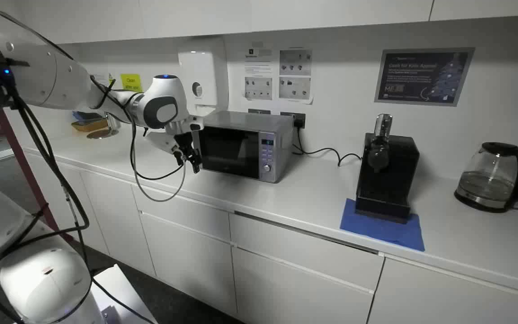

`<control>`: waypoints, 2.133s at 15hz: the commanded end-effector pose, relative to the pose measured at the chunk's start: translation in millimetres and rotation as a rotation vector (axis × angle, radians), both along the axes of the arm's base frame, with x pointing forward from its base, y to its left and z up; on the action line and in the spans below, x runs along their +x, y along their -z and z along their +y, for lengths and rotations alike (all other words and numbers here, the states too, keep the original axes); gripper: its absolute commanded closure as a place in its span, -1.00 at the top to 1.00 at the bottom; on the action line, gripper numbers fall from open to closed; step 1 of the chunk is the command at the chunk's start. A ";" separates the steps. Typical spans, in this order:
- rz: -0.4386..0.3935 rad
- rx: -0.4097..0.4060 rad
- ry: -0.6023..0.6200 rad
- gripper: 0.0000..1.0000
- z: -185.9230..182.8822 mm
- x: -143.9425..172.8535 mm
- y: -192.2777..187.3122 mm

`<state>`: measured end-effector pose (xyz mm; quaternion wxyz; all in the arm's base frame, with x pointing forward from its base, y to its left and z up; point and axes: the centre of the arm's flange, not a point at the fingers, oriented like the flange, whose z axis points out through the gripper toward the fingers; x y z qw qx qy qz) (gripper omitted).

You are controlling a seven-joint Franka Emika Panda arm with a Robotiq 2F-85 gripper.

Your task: Press a button on the microwave

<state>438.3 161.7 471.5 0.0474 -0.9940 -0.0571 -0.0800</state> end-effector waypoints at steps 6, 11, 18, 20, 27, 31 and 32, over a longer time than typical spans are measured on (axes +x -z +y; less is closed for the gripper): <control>-0.008 -0.060 -0.032 1.00 -2.2 0.5 2.7; -0.172 -0.209 -0.038 1.00 -1.0 10.3 4.2; -0.214 0.098 0.279 1.00 12.1 37.0 -5.7; -0.233 0.151 0.368 1.00 -0.2 47.8 -6.0; -0.309 0.307 0.690 1.00 -59.9 70.0 -15.1; -0.315 0.405 0.876 1.00 -69.8 73.3 -20.7; -0.315 0.432 0.920 1.00 -68.1 74.2 -21.1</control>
